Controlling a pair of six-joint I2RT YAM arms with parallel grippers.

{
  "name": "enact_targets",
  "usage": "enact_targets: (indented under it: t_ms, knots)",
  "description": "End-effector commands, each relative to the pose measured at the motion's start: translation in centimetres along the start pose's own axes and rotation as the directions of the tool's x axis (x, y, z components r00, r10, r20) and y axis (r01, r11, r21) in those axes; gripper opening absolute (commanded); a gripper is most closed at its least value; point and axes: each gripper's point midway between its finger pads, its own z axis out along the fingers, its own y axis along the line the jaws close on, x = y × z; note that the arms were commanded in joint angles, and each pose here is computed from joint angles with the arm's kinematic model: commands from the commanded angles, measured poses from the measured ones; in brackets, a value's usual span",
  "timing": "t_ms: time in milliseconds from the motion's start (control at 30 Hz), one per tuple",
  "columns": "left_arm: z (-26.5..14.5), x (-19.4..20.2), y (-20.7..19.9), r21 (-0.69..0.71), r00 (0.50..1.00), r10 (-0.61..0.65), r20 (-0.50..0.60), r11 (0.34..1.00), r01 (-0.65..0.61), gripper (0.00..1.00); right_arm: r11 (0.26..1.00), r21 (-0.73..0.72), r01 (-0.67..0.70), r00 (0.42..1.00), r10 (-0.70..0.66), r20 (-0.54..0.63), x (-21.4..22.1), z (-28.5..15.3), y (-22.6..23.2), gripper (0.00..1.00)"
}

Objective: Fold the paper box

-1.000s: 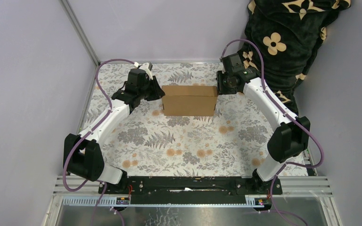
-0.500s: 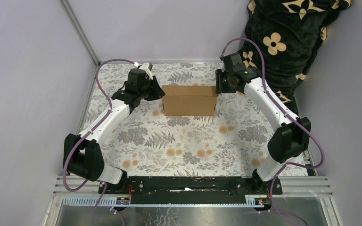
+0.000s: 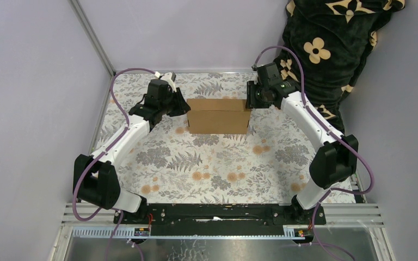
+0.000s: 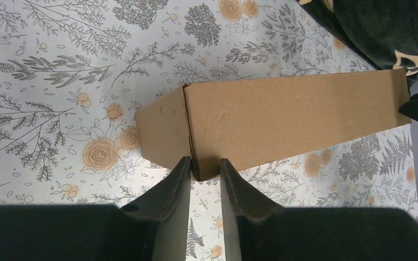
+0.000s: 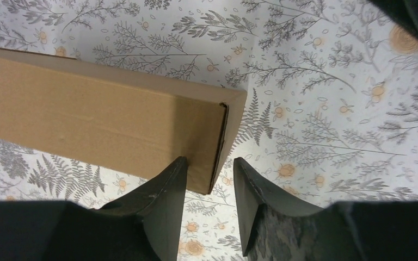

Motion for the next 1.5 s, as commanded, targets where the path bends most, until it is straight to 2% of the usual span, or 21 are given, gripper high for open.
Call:
enact_targets:
  t_ms: [0,133,667,1100,1333,1467]
  knots:
    - [1.0,6.6,4.6,-0.143,0.979,-0.028,-0.201,0.990,-0.002,0.30,1.000,-0.020,-0.016,0.999,0.016,-0.034,2.4,1.2,-0.1,0.42]
    - [0.9,7.5,4.8,-0.141,0.977,-0.036,-0.210,0.990,0.006,0.30,0.999,-0.016,-0.029,0.997,0.028,-0.071,4.7,1.8,-0.5,0.39]
    - [-0.7,11.4,4.1,-0.126,0.969,-0.050,-0.240,0.992,0.020,0.31,0.998,-0.044,-0.034,0.997,0.031,-0.066,6.4,-0.2,-0.4,0.38]
    - [-3.3,13.5,2.3,-0.092,0.968,-0.120,-0.218,0.990,0.102,0.35,0.997,-0.069,-0.037,0.995,0.031,-0.092,10.3,-1.7,0.4,0.38]
    - [-4.2,15.8,3.5,-0.130,0.963,-0.186,-0.197,0.978,0.162,0.42,0.994,-0.091,-0.060,0.991,0.048,-0.126,13.5,-1.2,0.8,0.42]
    - [-4.4,15.1,3.2,-0.127,0.966,-0.192,-0.176,0.977,0.171,0.44,0.994,-0.098,-0.054,0.993,0.043,-0.108,13.0,-1.9,1.0,0.46]
